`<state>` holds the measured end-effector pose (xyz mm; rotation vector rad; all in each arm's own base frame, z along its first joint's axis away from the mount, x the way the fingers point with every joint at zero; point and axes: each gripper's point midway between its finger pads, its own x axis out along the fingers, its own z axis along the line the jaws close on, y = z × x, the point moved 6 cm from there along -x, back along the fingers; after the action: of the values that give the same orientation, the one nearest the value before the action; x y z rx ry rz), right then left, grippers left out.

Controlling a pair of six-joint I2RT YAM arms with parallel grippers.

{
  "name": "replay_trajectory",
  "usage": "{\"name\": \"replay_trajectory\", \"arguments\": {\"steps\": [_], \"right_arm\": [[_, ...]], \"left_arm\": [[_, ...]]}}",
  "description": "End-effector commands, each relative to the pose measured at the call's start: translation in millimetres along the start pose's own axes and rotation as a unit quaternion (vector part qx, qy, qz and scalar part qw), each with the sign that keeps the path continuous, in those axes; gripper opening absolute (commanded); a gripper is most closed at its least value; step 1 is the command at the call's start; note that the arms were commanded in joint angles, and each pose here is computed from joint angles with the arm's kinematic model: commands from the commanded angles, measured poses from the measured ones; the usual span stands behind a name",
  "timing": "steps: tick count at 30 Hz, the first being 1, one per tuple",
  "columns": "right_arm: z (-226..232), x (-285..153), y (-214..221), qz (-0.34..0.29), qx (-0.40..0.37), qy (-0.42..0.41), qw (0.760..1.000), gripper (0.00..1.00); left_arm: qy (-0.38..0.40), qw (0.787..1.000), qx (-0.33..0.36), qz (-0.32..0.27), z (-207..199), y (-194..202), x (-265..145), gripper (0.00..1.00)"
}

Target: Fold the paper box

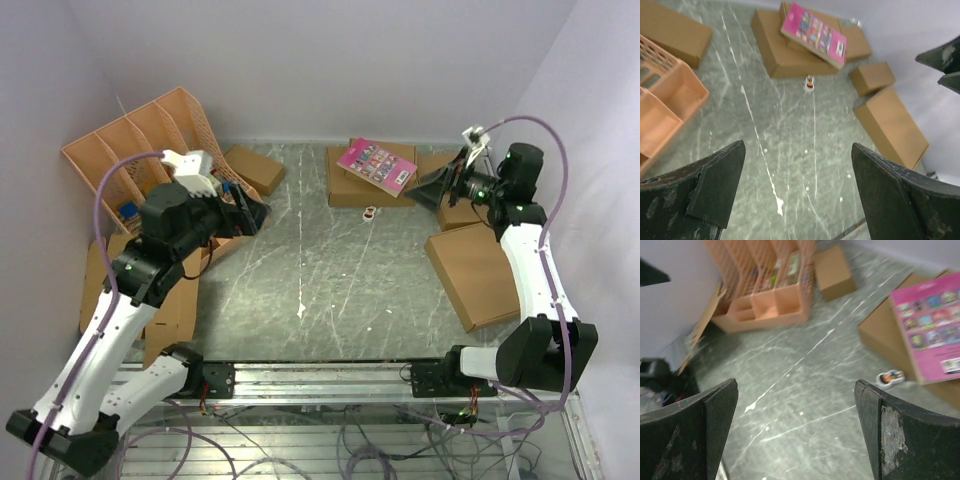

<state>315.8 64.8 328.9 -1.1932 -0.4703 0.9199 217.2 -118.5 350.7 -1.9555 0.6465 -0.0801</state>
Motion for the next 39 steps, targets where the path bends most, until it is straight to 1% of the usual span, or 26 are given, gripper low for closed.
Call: {"name": "replay_trajectory", "arguments": {"steps": [1,3,7,10,11,13,15,18,21,23,25,27,29,33,35,39], "right_arm": [[16,2,22,0.008,-0.031,-0.1,0.995,0.99],[12,3,34,0.023,-0.033,-0.096,0.995,1.0],[8,3,47,0.038,-0.046,-0.093,0.994,0.99],[8,3,53,0.035,-0.051,-0.096,0.993,1.0],[9,3,55,0.032,-0.052,-0.098,0.993,1.0],[9,4,61,0.032,-0.051,-0.106,0.993,1.0],[6,6,70,0.039,-0.042,-0.112,0.992,1.0],[0,10,82,0.052,-0.023,-0.117,0.991,1.0],[-5,14,95,0.066,0.0,-0.125,0.99,1.0],[-7,15,102,0.074,0.008,-0.128,0.989,1.0],[-9,16,104,0.076,0.009,-0.129,0.989,1.0],[-9,16,108,0.078,0.012,-0.13,0.988,1.0],[-8,15,114,0.08,0.017,-0.129,0.988,1.0],[-7,13,116,0.078,0.008,-0.127,0.989,1.0],[-6,13,117,0.078,0.006,-0.126,0.989,1.0],[-8,14,120,0.079,0.01,-0.129,0.988,1.0]], "left_arm": [[-0.091,0.994,0.016,0.058,6,35,8,0.98],[-0.139,0.987,0.032,0.075,14,45,11,0.98],[-0.236,0.965,0.089,0.074,39,48,8,0.99],[-0.333,0.93,0.122,0.096,63,50,2,0.92],[-0.368,0.915,0.128,0.1,71,51,-1,0.85],[-0.44,0.886,0.108,0.096,84,56,-7,0.79],[-0.485,0.863,0.097,0.099,95,68,-10,0.77],[-0.523,0.843,0.096,0.085,113,86,-6,0.78],[-0.583,0.804,0.106,0.059,130,86,-10,0.8],[-0.599,0.792,0.11,0.039,134,86,-9,0.8],[-0.605,0.789,0.108,0.027,138,89,-5,0.79],[-0.61,0.785,0.104,0.027,145,99,1,0.77],[-0.617,0.78,0.095,0.043,152,113,6,0.75],[-0.627,0.769,0.093,0.082,160,137,15,0.75],[-0.624,0.771,0.093,0.091,162,143,18,0.76],[-0.602,0.789,0.079,0.094,156,141,23,0.78]]}}
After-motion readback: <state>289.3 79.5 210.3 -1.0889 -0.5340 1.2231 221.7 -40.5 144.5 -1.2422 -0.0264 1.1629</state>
